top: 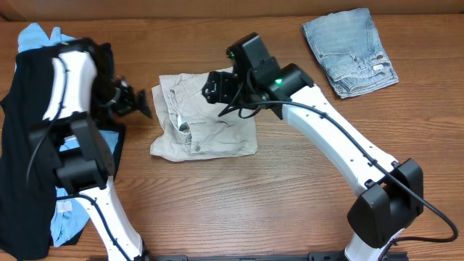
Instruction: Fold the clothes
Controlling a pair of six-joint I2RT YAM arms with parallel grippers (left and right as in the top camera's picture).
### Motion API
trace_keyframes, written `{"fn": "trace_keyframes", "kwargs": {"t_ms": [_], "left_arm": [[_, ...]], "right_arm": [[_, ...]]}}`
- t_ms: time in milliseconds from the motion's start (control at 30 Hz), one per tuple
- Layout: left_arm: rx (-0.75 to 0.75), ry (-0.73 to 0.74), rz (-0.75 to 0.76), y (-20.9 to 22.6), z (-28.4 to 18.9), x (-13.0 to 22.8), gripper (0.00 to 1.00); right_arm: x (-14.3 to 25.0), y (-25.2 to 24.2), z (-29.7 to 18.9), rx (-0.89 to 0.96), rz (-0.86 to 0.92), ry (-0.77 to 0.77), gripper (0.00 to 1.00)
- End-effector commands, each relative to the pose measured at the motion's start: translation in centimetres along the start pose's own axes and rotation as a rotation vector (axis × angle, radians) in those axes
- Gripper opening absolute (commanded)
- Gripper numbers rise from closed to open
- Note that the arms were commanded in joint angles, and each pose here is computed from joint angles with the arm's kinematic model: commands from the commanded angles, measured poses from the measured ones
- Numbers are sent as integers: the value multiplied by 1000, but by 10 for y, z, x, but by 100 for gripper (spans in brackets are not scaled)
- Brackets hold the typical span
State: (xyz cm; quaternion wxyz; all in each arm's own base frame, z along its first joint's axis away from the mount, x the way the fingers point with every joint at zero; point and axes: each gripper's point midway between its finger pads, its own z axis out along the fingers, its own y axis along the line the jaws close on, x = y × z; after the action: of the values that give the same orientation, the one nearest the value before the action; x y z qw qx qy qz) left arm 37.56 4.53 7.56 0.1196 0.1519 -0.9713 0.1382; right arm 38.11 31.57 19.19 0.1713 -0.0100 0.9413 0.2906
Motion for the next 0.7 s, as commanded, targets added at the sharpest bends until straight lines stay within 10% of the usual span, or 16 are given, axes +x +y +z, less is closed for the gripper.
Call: {"fn": "trace_keyframes", "kwargs": {"t_ms": [0,200,667], "left_arm": [[1,-79,68,-2,-30,-10,100],[13,-173,79,-11,-56,-23,100],[5,-211,160,-26,-54,-33,100]], "right_arm": [[12,-12,22,57,-31,33,67],[43,-14,83,79,-66,121,4],[115,15,159,24,-182,237,4]]}}
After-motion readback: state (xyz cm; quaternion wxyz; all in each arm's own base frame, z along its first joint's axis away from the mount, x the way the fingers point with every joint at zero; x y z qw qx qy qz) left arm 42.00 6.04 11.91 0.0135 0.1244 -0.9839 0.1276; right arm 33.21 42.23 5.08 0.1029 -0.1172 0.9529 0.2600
